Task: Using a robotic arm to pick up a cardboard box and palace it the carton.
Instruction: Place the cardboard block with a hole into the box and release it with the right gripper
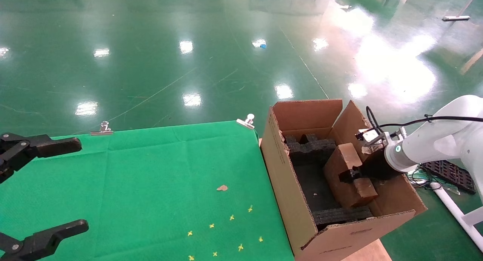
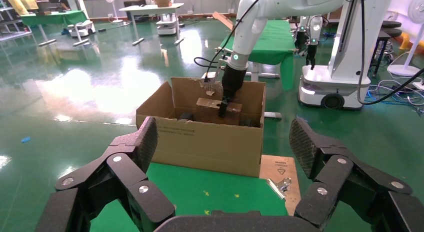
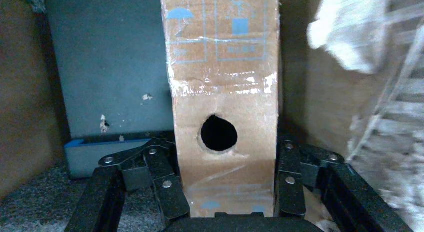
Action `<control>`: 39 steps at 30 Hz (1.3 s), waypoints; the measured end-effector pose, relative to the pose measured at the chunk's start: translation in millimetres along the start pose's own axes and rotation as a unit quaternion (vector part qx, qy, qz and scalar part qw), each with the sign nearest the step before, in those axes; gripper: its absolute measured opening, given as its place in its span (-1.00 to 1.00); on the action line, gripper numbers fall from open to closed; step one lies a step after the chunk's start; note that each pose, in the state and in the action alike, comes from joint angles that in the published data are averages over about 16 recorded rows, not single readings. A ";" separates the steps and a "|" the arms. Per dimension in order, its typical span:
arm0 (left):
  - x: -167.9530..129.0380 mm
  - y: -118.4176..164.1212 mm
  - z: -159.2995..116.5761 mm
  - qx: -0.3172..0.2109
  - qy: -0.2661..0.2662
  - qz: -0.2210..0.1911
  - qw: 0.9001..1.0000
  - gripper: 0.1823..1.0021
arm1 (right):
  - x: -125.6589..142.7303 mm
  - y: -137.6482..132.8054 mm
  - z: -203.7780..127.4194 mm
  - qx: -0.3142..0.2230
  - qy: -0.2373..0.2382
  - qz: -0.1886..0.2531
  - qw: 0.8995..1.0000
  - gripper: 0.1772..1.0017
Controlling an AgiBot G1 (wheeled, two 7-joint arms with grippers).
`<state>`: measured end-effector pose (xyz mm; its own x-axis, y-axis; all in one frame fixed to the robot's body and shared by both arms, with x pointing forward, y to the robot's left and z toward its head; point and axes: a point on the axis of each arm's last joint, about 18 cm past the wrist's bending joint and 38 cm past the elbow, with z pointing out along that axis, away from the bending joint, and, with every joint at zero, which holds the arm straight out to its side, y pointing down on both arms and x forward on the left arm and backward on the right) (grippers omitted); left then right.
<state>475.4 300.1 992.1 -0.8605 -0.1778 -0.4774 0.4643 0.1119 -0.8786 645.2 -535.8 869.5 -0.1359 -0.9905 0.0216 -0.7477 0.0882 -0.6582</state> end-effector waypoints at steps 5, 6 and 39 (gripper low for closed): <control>0.0 0.0 0.0 0.000 0.000 0.000 1.000 0.90 | 0.9 0.0 -2.0 -0.002 0.000 0.000 1.000 -0.61; 0.0 0.0 0.0 0.000 0.000 0.000 1.000 0.91 | 0.9 0.0 -2.5 -0.003 -0.001 0.000 1.000 -0.59; 0.0 0.0 0.0 0.000 0.000 0.000 1.000 1.00 | -6.7 -78.4 -99.1 0.090 -0.030 -0.061 0.994 0.75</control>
<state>475.4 300.1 992.1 -0.8605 -0.1778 -0.4774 0.4643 0.1119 -0.8786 640.3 -525.6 995.6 -0.0084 -0.9977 0.0669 -0.6272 -0.0468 -0.7774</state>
